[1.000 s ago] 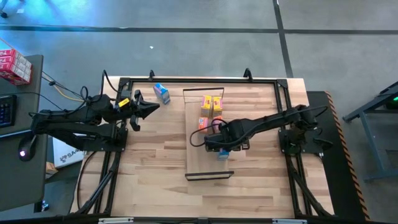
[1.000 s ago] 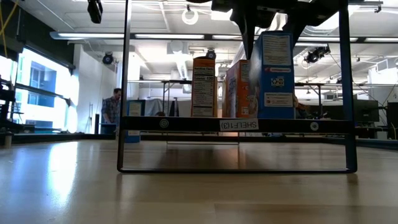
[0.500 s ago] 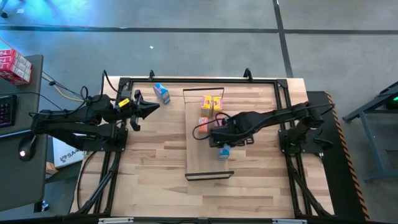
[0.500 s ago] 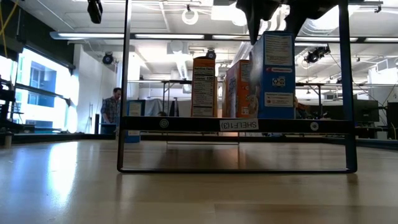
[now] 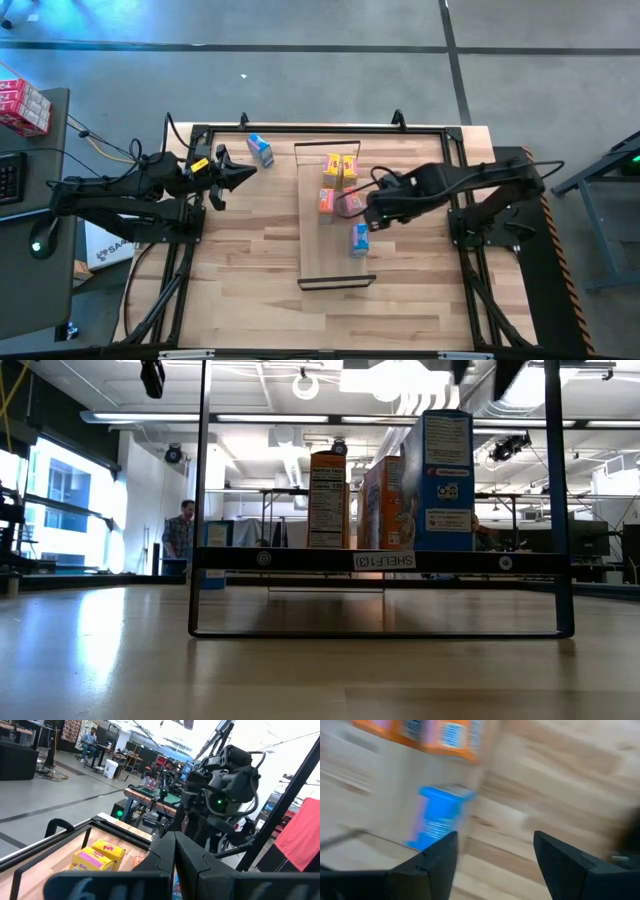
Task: Stack cereal on shelf
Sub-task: Stack the blue cereal box on the shelf aligned with the other blue cereal box
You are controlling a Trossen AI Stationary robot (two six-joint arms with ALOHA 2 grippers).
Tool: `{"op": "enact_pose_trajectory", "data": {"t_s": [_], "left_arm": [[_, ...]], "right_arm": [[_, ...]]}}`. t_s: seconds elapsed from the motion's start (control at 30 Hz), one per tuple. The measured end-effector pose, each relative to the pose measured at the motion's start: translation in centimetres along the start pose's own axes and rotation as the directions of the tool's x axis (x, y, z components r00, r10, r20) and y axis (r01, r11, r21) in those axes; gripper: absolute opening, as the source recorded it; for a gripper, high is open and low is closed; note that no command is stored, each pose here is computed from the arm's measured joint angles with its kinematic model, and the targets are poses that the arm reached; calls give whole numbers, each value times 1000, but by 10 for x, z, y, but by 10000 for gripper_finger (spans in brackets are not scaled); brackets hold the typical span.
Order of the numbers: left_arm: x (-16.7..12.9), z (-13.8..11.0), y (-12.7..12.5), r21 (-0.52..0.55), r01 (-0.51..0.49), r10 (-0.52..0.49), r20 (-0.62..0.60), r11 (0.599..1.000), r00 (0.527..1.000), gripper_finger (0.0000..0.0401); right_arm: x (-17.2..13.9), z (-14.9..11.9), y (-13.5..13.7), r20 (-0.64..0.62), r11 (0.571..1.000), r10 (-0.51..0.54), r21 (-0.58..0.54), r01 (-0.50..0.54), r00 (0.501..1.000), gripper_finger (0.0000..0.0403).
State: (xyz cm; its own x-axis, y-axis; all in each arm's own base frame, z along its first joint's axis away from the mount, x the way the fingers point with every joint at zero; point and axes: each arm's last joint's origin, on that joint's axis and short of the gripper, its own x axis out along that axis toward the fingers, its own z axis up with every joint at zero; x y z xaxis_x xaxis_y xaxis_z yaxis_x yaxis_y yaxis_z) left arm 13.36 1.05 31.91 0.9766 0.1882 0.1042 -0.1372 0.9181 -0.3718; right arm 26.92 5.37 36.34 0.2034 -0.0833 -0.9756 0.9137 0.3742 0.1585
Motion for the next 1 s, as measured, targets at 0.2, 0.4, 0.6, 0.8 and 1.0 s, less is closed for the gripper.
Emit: {"op": "enact_pose_trajectory", "data": {"t_s": [0.2,0.4,0.6,0.8,1.0], "left_arm": [[0,0,0,-45,-6,6,4,999,1000,0],[0,0,0,-47,-6,6,6,999,1000,0],[0,0,0,31,-9,8,7,999,1000,0],[0,1,1,32,-53,52,23,998,998,0],[0,1,3,85,-115,111,45,990,993,4]], "right_arm": [[6,-11,-33,-57,989,-47,-142,39,997,236],[45,-43,-92,-107,991,92,-92,-102,990,236],[61,-46,-118,238,857,514,-185,-481,824,236],[63,-33,-130,639,838,541,-463,-288,547,236],[55,-27,-127,698,815,553,-565,-124,455,236]]}}
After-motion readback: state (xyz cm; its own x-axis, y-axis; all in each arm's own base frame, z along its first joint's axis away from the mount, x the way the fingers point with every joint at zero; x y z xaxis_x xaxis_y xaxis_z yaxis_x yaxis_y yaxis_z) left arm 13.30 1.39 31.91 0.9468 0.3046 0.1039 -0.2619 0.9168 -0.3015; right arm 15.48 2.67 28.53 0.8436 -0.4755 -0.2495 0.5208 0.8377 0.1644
